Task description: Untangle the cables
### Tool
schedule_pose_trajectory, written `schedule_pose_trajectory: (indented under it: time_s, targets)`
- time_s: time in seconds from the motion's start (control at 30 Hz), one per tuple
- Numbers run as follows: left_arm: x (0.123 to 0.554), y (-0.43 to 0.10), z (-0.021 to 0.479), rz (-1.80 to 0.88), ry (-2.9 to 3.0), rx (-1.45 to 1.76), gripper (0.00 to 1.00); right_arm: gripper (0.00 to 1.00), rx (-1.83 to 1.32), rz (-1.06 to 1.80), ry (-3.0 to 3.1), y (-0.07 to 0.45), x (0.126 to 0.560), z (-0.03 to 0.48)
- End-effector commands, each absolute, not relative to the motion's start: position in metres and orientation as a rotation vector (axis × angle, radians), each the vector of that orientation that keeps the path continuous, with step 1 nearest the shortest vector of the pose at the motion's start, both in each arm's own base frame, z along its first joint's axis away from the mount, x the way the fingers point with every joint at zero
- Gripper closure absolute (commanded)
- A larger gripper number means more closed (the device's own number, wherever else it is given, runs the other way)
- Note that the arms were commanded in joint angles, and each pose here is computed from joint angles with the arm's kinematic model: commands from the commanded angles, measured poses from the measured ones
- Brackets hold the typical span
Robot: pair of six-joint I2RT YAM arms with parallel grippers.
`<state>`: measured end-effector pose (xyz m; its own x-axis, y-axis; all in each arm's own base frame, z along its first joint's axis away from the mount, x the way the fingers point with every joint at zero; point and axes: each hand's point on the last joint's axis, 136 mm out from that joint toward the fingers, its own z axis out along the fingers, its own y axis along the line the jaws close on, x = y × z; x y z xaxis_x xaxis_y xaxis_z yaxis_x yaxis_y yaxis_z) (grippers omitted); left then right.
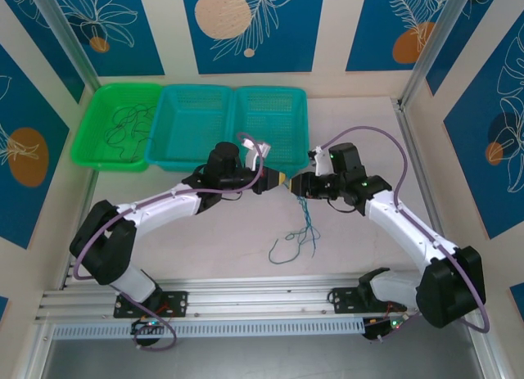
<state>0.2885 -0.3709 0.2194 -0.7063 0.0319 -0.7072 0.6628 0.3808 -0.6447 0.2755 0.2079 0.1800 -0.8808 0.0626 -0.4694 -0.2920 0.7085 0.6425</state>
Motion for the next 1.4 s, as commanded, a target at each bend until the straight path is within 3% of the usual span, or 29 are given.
schedule_pose_trajectory:
  time_s: [0.0, 0.03, 0.23, 0.53, 0.8, 0.97, 1.17, 1.37]
  targets:
    - [0.278, -0.374, 0.25, -1.386, 1.926, 0.651, 1.0, 0.93, -0.165, 0.989, 2.428, 0.207, 0.288, 0.183]
    - [0.277, -0.373, 0.25, -1.379, 1.927, 0.654, 1.0, 1.0, -0.148, 0.978, 2.435, 0.205, 0.289, 0.18]
    - [0.295, -0.332, 0.229, -1.102, 2.053, 0.523, 1.0, 1.0, 0.188, 0.842, 2.456, 0.15, 0.293, 0.162]
    - [0.292, -0.299, 0.208, -1.075, 2.102, 0.428, 1.0, 1.0, 0.796, 0.66, 2.405, 0.036, 0.268, 0.129]
    - [0.304, -0.255, 0.188, -0.969, 2.171, 0.246, 1.0, 1.0, 1.238, 0.574, 2.165, -0.054, 0.253, 0.138]
    - [0.3, -0.237, 0.189, -0.981, 2.146, 0.214, 1.0, 1.0, 1.179, 0.63, 2.168, -0.051, 0.256, 0.146]
    - [0.292, -0.254, 0.197, -1.095, 2.109, 0.291, 1.0, 1.0, 0.988, 0.705, 2.312, 0.003, 0.263, 0.132]
    - [0.307, -0.172, 0.188, -0.663, 2.181, 0.009, 1.0, 1.0, 1.357, 0.689, 2.115, -0.053, 0.249, 0.126]
